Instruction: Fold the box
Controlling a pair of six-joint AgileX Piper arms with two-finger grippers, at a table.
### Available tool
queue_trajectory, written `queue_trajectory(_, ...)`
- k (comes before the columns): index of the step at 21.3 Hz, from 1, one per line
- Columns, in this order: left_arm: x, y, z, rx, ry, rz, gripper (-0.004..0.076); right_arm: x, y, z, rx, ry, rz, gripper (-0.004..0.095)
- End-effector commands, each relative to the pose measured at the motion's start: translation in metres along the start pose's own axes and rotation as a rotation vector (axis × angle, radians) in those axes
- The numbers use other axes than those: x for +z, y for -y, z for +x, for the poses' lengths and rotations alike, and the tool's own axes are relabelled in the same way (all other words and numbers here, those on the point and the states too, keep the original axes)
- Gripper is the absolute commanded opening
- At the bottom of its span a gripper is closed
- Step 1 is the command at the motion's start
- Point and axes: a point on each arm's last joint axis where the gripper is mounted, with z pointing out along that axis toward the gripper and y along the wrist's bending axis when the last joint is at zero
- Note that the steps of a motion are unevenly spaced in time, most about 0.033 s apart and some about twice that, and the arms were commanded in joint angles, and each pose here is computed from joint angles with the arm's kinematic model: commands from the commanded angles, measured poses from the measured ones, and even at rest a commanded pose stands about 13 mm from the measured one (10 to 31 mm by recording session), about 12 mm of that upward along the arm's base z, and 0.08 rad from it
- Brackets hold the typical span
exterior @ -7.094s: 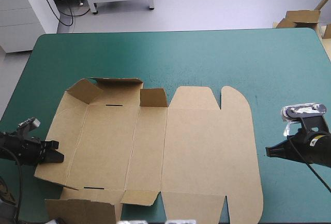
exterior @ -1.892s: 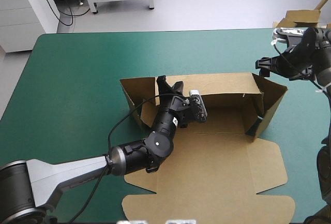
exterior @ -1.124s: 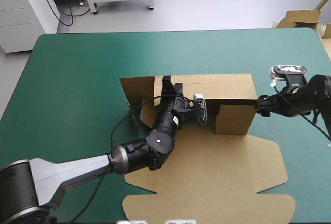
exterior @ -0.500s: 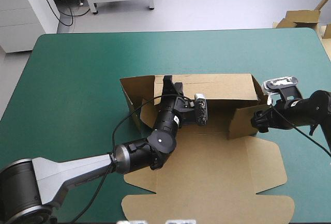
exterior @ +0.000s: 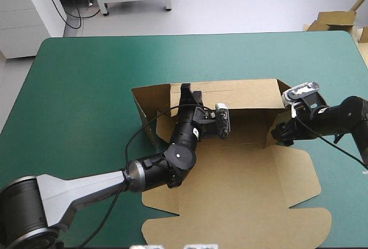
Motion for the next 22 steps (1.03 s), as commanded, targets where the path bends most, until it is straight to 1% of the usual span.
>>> queue_trajectory(1,-0.003,0.001,0.003,-0.104,-0.020,0.061,-0.0008,-0.008,-0.004,-0.008,-0.024,0.058,-0.021,0.0807)
queue_trajectory(3,-0.003,0.001,0.003,-0.106,-0.020,0.061,-0.0008,-0.012,-0.006,-0.007,0.034,0.048,-0.021,0.0792)
queue_trajectory(8,-0.003,0.001,0.003,-0.106,-0.020,0.061,-0.0008,-0.036,-0.018,-0.002,0.079,0.081,-0.012,0.0750)
queue_trajectory(10,-0.003,0.001,0.003,-0.106,-0.016,0.063,-0.0008,-0.057,-0.026,0.002,0.129,0.122,0.025,0.0735)
queue_trajectory(11,-0.003,0.001,0.003,-0.106,-0.016,0.063,-0.0008,-0.073,-0.030,0.006,0.169,0.150,0.064,0.0735)
queue_trajectory(12,-0.003,0.001,0.003,-0.098,-0.016,0.063,-0.0008,-0.080,-0.031,0.007,0.177,0.161,0.088,0.0735)
queue_trajectory(13,-0.003,0.001,0.003,-0.098,-0.016,0.063,-0.0008,-0.095,-0.033,0.008,0.194,0.194,0.141,0.0735)
queue_trajectory(14,-0.003,0.001,0.003,-0.098,-0.016,0.063,-0.0008,-0.102,-0.033,0.007,0.199,0.209,0.164,0.0735)
queue_trajectory(16,-0.003,0.001,0.003,-0.101,-0.016,0.063,-0.0008,-0.128,-0.031,-0.006,0.217,0.284,0.242,0.0735)
queue_trajectory(18,-0.003,0.001,0.003,-0.104,-0.016,0.063,-0.0008,-0.145,-0.025,-0.025,0.200,0.346,0.277,0.0735)
queue_trajectory(20,-0.003,0.001,0.002,-0.104,-0.015,0.064,-0.0008,-0.149,-0.015,-0.045,0.205,0.366,0.295,0.0735)
queue_trajectory(22,-0.003,0.001,0.002,-0.104,-0.015,0.064,-0.0008,-0.141,0.000,-0.066,0.209,0.354,0.295,0.0735)
